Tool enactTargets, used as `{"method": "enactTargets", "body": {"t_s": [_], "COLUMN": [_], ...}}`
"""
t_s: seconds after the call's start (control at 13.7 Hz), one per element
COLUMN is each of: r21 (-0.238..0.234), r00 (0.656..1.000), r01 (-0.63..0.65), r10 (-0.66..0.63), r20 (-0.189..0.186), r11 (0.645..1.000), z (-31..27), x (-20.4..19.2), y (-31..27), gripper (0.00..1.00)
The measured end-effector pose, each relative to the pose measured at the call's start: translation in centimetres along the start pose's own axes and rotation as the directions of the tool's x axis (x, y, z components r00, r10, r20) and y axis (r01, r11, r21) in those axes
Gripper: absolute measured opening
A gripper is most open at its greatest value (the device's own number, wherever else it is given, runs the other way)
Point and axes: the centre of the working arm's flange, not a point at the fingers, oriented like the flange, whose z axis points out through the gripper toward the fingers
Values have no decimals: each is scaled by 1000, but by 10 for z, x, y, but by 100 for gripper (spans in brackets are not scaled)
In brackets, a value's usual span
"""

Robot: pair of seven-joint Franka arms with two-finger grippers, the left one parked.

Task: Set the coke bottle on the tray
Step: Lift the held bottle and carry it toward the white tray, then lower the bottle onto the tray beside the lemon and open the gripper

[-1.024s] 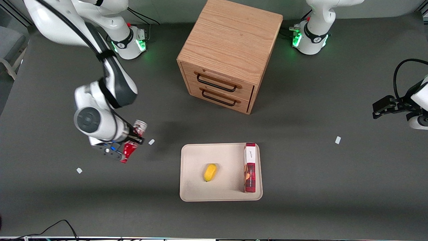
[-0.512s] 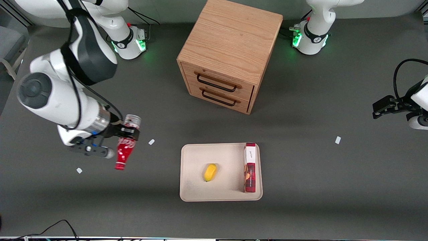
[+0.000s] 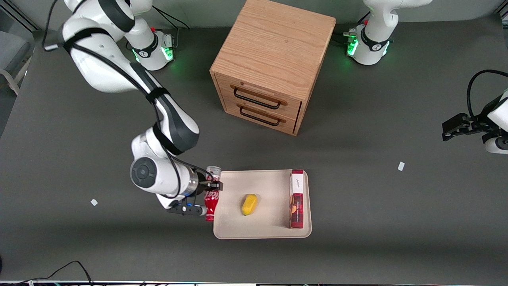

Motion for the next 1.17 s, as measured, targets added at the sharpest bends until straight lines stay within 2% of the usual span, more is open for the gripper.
{"method": "enactTargets", "body": {"t_s": [0.44,0.59,0.66,0.95,1.17], "r21": [49,50,49,54,45], "r00": [998,997,997,995,995], "r01": [-43,-56,-58,-59,-51], "r10": [46,58,61,63,54], "r20": [-47,-47,-50,-72,-80], "r11": [998,997,997,997,998], "z": [72,87,90,82,81], "x": [12,13,14,18,19], "y": [12,18,19,16,16], "gripper": [56,56,61,99,100]}}
